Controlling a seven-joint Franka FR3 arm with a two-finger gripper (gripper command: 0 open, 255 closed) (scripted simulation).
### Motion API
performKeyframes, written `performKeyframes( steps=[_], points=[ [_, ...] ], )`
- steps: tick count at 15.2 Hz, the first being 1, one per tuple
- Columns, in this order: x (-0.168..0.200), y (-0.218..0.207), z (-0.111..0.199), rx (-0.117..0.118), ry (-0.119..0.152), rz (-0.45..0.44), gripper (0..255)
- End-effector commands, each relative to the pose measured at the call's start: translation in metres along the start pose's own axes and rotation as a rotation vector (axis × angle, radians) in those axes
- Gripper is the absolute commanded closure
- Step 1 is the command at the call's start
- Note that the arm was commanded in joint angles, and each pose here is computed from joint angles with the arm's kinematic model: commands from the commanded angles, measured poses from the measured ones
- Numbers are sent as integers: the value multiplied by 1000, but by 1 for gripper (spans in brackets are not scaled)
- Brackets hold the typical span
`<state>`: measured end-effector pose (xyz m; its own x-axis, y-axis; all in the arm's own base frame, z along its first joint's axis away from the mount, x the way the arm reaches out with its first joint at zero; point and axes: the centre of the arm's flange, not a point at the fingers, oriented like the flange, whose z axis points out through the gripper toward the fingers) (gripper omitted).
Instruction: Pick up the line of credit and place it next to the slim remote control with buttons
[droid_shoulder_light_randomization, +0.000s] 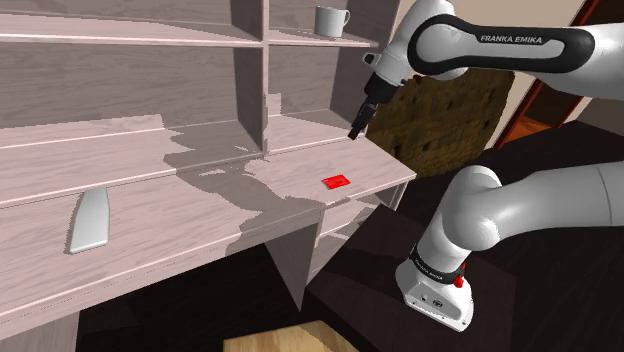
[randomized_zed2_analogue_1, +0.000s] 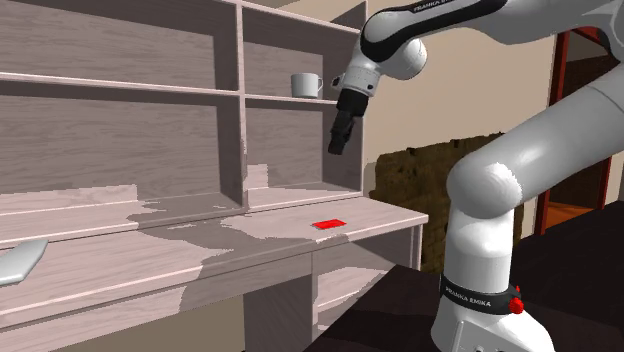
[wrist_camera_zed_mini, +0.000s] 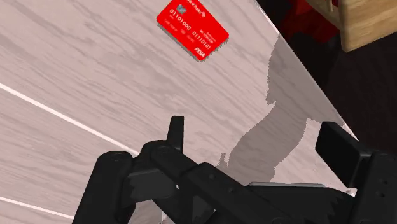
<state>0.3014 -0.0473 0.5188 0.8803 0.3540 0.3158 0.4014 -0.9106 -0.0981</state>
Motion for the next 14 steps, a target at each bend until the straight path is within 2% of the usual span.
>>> performKeyframes(
  steps=[1, 11, 14],
  points=[
    [-13, 11, 24, 42, 37, -131, 0],
    [-40, 71, 160, 255, 201, -723, 0],
    [-39, 70, 175, 262, 206, -742, 0]
  ],
)
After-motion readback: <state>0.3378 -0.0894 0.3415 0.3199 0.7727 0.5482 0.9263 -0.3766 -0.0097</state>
